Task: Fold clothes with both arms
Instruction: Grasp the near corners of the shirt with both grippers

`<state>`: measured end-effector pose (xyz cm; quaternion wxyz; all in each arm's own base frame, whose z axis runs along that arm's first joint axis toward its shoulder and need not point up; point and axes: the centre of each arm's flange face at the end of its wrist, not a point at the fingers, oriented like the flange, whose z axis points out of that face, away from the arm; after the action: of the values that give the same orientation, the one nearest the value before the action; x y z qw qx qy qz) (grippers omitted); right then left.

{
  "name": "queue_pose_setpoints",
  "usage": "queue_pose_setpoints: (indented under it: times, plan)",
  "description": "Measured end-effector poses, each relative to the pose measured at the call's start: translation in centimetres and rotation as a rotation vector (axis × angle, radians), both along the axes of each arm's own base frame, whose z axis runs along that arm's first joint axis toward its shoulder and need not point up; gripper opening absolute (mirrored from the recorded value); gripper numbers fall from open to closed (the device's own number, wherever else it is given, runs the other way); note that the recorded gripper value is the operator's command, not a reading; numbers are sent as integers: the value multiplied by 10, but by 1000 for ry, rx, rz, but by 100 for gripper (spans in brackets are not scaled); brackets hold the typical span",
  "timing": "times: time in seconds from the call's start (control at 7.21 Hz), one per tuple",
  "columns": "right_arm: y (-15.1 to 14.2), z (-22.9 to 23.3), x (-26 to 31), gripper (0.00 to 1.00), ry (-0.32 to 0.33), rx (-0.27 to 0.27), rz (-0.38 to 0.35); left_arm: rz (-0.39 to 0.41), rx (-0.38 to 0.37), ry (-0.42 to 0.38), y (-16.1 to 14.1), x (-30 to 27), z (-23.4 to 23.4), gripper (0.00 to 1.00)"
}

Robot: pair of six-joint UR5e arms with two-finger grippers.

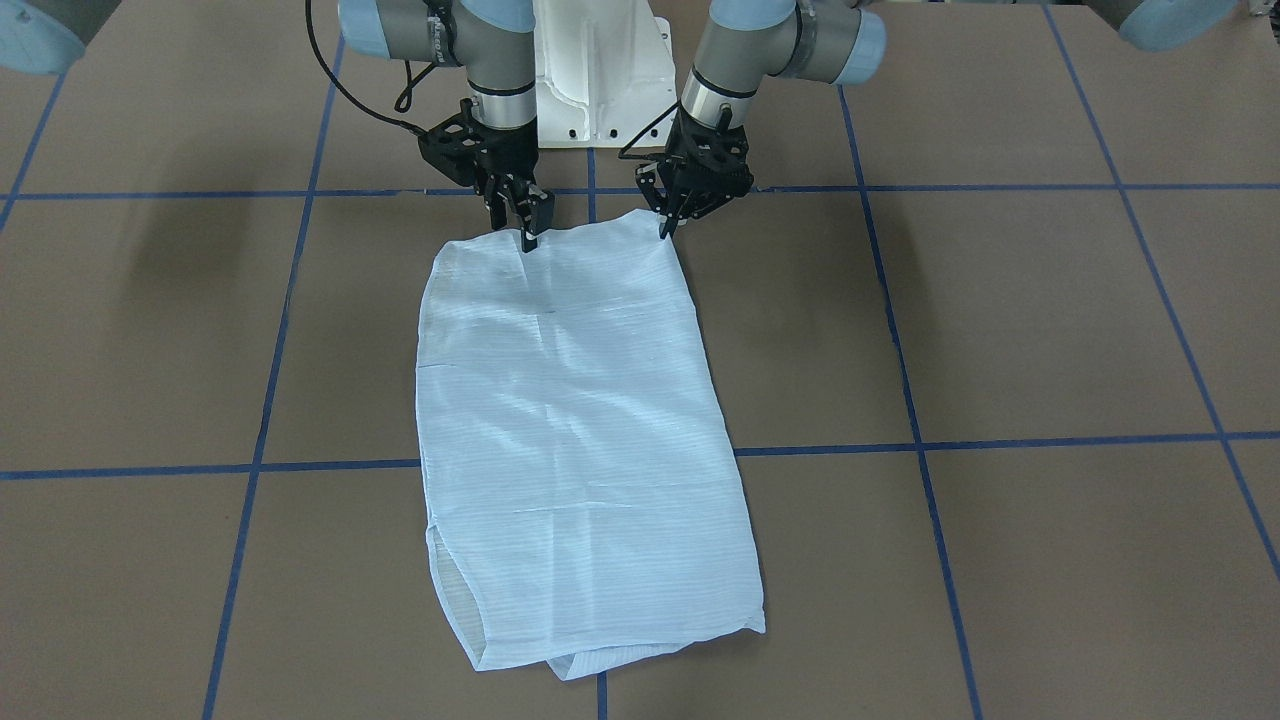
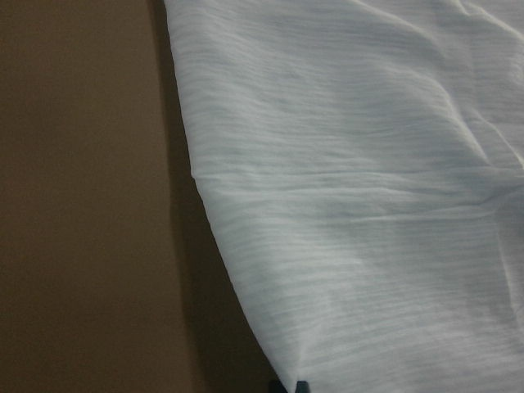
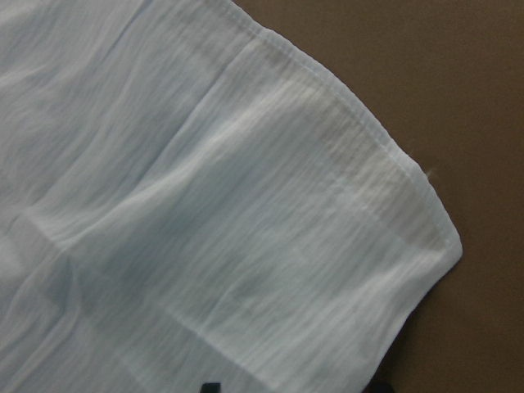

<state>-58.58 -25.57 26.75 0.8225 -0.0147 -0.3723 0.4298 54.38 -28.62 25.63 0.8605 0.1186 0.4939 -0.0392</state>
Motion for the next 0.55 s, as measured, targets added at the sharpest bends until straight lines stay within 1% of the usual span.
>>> queue_pose_setpoints:
  times: [0.14, 0.28, 0.42, 0.55]
  plan:
    - [-1, -1, -3, 52, 1, 3, 5, 0, 0, 0, 0, 0, 0, 0]
    - [-2, -1, -4, 41, 1, 6, 11, 0, 0, 1, 0, 0, 0, 0]
    - [-3, -1, -4, 26, 3, 11, 19, 0, 0, 1, 0, 0, 0, 0]
    - [-4, -1, -4, 0, 4, 16, 27, 0, 0, 1, 0, 0, 0, 0]
